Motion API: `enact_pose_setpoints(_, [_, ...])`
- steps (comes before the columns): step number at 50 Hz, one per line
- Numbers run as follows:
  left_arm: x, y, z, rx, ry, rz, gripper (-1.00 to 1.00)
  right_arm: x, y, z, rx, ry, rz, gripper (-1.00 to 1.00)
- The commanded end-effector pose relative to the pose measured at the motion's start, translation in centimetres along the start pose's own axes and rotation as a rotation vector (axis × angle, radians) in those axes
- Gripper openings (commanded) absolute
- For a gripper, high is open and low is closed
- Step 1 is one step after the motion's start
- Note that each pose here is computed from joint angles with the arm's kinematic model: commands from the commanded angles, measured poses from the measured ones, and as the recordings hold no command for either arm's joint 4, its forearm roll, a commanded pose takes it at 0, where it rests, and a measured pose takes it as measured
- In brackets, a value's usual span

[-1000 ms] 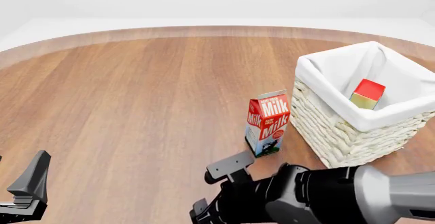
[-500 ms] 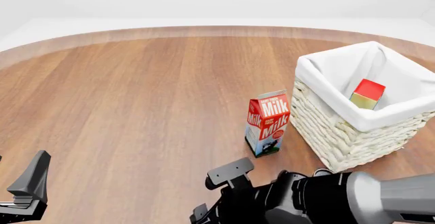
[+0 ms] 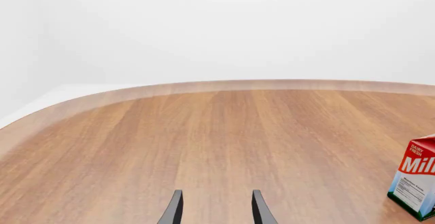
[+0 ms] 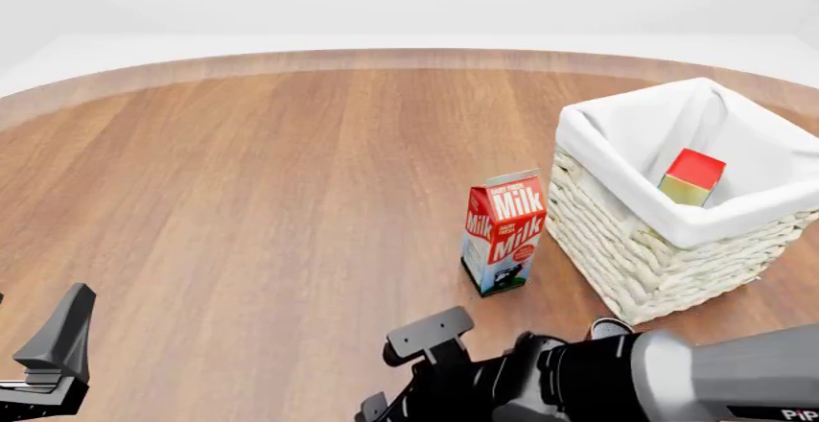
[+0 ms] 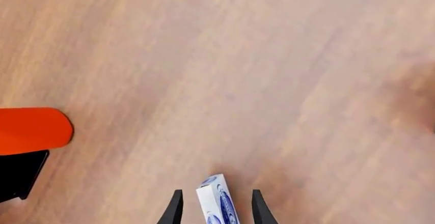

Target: Pick up the cream cheese box and the butter, and put them in the basket.

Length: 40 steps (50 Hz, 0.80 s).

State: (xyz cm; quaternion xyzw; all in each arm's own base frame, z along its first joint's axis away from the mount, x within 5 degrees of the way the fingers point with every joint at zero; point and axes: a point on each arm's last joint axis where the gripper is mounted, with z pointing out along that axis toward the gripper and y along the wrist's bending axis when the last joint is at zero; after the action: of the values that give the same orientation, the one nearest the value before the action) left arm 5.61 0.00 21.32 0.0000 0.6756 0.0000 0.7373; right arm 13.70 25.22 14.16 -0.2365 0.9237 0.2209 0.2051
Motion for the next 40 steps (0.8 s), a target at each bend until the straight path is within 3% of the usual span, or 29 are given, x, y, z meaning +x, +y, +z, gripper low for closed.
enact_pose_setpoints(1, [0.0, 0.0, 0.0, 0.0, 0.0, 0.0, 1.0, 0.2, 0.0, 0.3, -0.002, 0.0, 0.003, 1.0])
enact_pose_setpoints(40, [0.0, 0.0, 0.0, 0.0, 0.0, 0.0, 1.0, 1.3, -0.2, 1.5, -0.011, 0.003, 0.017, 1.0])
